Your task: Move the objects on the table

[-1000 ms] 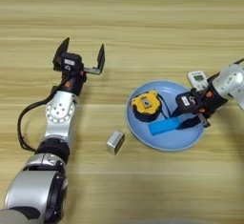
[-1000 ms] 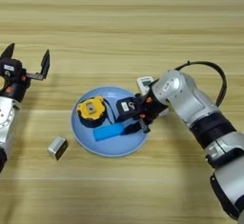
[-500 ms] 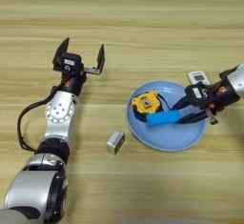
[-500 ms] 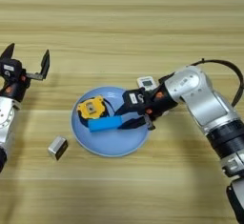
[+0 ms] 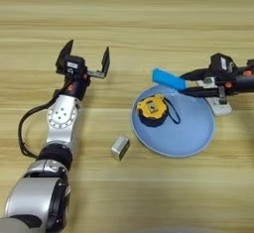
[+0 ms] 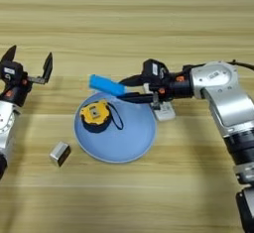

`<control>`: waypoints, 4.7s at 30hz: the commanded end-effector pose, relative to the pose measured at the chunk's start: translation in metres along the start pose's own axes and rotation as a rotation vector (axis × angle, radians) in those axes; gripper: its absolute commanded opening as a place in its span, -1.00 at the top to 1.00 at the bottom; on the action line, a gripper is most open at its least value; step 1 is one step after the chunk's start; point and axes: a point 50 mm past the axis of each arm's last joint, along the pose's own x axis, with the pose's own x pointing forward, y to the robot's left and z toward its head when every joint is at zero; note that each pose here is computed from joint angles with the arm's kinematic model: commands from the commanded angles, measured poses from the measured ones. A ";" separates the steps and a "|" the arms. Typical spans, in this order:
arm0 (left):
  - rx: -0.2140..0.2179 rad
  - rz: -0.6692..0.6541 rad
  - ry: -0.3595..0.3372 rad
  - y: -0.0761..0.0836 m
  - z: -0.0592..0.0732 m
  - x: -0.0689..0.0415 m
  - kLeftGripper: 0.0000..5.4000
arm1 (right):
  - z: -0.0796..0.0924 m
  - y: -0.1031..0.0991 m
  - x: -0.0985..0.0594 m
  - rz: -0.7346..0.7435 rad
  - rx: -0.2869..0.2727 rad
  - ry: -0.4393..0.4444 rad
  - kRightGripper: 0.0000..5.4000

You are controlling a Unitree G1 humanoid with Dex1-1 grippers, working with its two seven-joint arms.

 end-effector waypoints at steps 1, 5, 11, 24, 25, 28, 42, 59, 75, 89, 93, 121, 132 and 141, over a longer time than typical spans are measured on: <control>-0.017 -0.041 -0.042 -0.002 0.005 0.001 -1.00 | 0.002 0.002 -0.002 -0.079 0.047 -0.092 0.48; -0.054 -0.101 -0.095 -0.007 0.011 0.000 -1.00 | -0.003 0.006 -0.002 -0.148 0.088 -0.136 0.48; -0.139 -0.191 -0.166 -0.008 0.020 -0.002 -1.00 | -0.008 0.015 -0.001 -0.212 0.138 -0.197 0.48; -0.461 -0.670 -0.306 -0.019 0.070 -0.022 -1.00 | -0.006 0.028 0.005 -0.246 0.238 -0.351 0.48; -0.466 -0.696 -0.298 -0.020 0.072 -0.023 -1.00 | -0.006 0.028 0.005 -0.246 0.238 -0.352 0.48; -0.465 -0.764 -0.274 -0.024 0.074 -0.024 -1.00 | -0.006 0.029 0.007 -0.243 0.236 -0.353 0.48; -0.472 -1.027 -0.180 -0.059 0.070 -0.022 -1.00 | 0.003 0.038 0.018 -0.171 0.201 -0.360 0.48; -0.495 -1.088 -0.216 -0.067 0.079 -0.023 -0.72 | 0.001 0.052 0.020 -0.076 0.188 -0.328 0.48; -0.502 -1.088 -0.217 -0.066 0.079 -0.023 -0.07 | 0.008 0.052 0.014 -0.025 0.222 -0.395 0.48; -0.498 -1.084 -0.222 -0.066 0.080 -0.024 0.41 | 0.003 0.053 0.016 -0.015 0.239 -0.362 0.48; -0.498 -1.082 -0.223 -0.066 0.080 -0.024 0.41 | 0.001 0.053 0.016 -0.015 0.240 -0.345 0.48; -0.496 -1.070 -0.225 -0.066 0.079 -0.024 0.47 | 0.001 0.056 0.017 0.001 0.221 -0.341 -0.15; -0.494 -1.066 -0.223 -0.065 0.078 -0.024 0.47 | 0.003 0.055 0.015 -0.006 0.218 -0.359 -0.61; -0.453 -1.017 -0.204 -0.058 0.074 -0.021 0.47 | 0.010 0.047 0.007 -0.080 0.211 -0.439 -0.98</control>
